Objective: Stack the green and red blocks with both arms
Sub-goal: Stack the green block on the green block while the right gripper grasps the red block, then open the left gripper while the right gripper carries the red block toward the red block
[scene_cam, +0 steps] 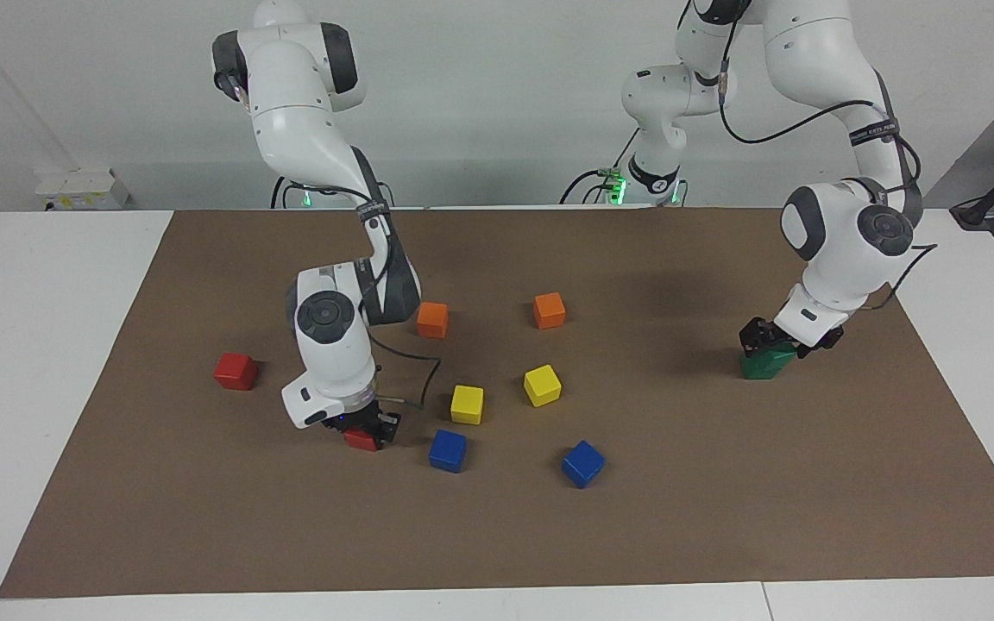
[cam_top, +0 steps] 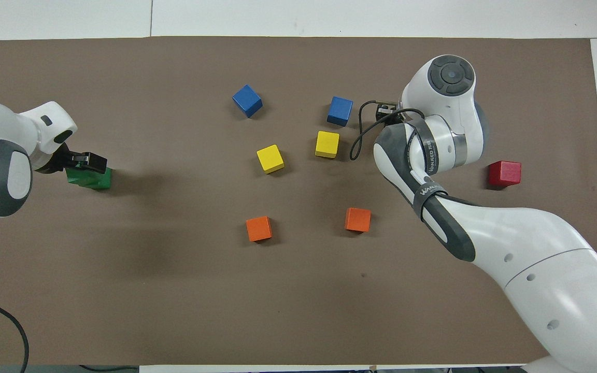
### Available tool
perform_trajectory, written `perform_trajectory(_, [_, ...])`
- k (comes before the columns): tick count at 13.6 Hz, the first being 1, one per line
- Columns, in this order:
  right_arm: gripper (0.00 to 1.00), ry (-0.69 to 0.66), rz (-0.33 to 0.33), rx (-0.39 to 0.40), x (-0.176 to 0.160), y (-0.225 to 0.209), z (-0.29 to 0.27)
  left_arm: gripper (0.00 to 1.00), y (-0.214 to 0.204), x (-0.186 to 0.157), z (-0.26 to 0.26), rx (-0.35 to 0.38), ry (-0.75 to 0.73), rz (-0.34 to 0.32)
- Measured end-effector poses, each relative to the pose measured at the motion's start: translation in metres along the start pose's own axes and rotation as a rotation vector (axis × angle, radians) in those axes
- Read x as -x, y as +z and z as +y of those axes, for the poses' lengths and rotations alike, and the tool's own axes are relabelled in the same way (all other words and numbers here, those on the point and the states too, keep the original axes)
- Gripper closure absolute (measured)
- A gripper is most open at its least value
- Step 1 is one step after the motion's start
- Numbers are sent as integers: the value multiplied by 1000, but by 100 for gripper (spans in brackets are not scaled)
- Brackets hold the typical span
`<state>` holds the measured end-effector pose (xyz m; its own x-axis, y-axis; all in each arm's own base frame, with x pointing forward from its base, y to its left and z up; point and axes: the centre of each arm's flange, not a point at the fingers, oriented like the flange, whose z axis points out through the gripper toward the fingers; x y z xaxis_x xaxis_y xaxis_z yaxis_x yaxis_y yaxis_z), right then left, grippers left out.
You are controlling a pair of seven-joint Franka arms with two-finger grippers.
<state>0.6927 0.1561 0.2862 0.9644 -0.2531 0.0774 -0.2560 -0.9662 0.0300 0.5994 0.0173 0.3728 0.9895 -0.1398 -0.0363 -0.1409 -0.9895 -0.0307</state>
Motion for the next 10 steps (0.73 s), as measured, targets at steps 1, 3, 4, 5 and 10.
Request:
perform_trajectory(1, [45, -24, -10, 7, 0, -1, 4, 0, -17, 0, 1, 1, -4, -2])
perform_trajectory(3, [45, -88, -33, 22, -5, -15, 24, 0, -61, 0, 2, -1, -18, -1])
perform_trajectory(4, [45, -113, -41, 24, -9, -28, 45, 0, -83, 3, 3, -2, -21, 0])
perform_trajectory(5, [45, -128, -51, 24, -10, -44, 76, 0, -105, 6, 2, -5, -24, 9])
perform_trajectory(10, [45, -102, -89, 10, 29, -88, 239, 0, -177, 44, 8, -9, -46, 14])
